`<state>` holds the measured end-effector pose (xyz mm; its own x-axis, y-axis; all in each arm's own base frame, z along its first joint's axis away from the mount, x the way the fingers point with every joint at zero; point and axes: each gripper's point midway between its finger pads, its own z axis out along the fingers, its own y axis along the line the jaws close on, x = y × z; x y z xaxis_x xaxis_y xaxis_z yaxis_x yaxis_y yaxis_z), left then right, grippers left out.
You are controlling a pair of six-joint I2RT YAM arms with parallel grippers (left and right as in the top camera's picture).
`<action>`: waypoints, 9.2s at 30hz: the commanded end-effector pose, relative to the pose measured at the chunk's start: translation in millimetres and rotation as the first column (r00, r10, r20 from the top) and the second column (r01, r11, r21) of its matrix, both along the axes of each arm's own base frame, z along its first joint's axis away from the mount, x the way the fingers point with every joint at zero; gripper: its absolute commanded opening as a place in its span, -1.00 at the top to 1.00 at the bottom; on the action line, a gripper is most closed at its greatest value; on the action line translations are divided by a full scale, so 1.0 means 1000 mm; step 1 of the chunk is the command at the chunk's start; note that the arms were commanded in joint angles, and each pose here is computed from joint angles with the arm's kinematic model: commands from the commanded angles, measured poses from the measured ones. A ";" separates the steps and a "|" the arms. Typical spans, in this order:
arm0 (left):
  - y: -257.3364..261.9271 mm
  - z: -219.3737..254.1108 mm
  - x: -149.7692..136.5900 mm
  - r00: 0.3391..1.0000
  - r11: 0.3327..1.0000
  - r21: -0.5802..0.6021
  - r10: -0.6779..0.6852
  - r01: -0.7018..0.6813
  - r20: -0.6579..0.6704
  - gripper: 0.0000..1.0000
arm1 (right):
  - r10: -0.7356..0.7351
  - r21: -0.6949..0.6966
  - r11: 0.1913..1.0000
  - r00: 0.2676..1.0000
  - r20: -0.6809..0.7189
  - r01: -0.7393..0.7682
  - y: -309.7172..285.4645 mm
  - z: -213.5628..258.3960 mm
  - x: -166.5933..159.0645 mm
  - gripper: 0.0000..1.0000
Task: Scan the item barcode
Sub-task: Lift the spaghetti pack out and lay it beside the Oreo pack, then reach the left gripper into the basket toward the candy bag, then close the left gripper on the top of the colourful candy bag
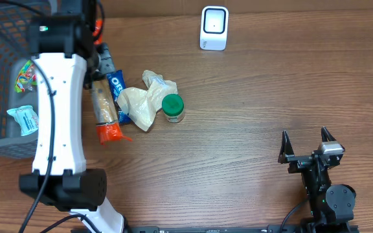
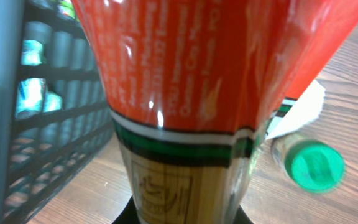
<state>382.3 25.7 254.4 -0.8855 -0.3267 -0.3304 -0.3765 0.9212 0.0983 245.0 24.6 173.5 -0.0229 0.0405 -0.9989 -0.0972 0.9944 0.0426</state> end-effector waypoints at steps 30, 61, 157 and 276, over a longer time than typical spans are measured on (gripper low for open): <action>0.003 0.100 0.048 0.920 0.993 0.082 -0.107 0.082 0.378 -0.38 | -0.008 -0.007 1.000 1.000 0.000 0.008 -0.001 -0.003 0.000 -1.00; 0.240 -0.079 0.093 0.862 0.875 -0.087 0.484 -0.476 0.147 -0.36 | -0.007 -0.007 1.000 1.000 0.000 0.007 -0.001 -0.003 0.000 -1.00; 0.226 -0.203 0.091 0.892 0.894 -0.061 0.435 -0.444 -0.125 0.91 | -0.008 -0.007 1.000 1.000 0.000 0.008 -0.001 -0.003 0.000 -1.00; 0.247 -0.167 0.104 0.888 0.888 -0.031 0.459 -0.459 -0.001 -0.57 | -0.007 -0.007 1.000 1.000 0.000 0.007 -0.001 -0.003 0.000 -1.00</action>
